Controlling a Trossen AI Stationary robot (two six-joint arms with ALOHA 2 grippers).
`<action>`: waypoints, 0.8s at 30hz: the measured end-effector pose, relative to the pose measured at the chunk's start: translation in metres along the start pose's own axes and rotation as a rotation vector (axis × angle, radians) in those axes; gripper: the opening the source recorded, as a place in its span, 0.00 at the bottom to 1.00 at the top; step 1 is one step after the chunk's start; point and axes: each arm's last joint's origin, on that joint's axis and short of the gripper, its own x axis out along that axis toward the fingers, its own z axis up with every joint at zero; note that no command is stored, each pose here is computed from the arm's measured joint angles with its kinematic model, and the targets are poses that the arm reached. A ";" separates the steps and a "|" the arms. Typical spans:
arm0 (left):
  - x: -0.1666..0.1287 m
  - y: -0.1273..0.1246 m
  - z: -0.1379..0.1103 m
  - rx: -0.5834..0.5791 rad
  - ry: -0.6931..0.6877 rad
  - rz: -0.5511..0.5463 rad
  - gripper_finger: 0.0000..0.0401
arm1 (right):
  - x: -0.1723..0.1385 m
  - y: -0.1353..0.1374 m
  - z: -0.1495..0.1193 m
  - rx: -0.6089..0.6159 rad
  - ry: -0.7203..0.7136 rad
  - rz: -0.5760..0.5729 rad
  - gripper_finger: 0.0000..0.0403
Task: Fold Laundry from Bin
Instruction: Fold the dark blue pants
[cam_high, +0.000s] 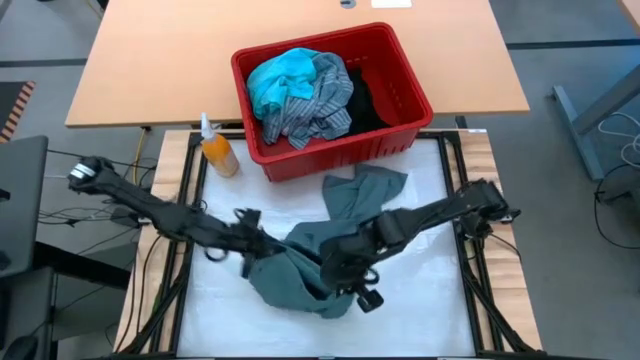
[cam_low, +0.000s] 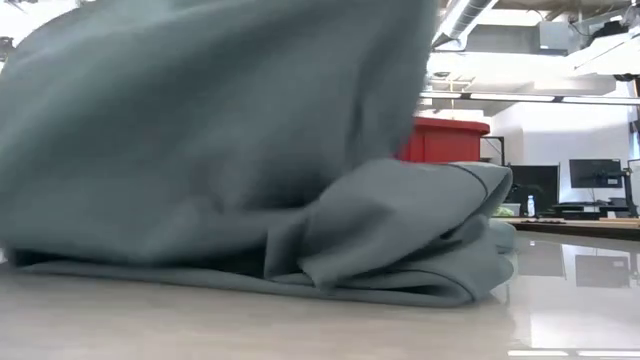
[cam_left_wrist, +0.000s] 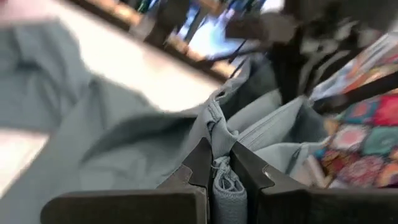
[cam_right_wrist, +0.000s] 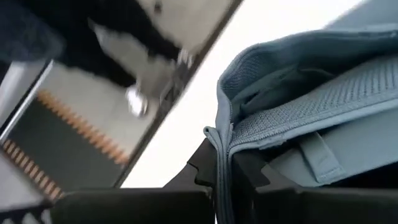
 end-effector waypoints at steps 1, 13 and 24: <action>0.009 0.000 -0.008 -0.002 0.019 0.007 0.04 | 0.007 -0.001 -0.004 0.015 0.044 0.010 0.09; 0.087 0.009 -0.072 -0.155 0.080 -0.066 0.07 | 0.096 0.010 -0.074 0.216 0.117 0.145 0.09; 0.089 0.011 -0.054 0.074 0.073 -0.231 0.38 | 0.117 0.028 -0.090 0.226 0.132 0.064 0.09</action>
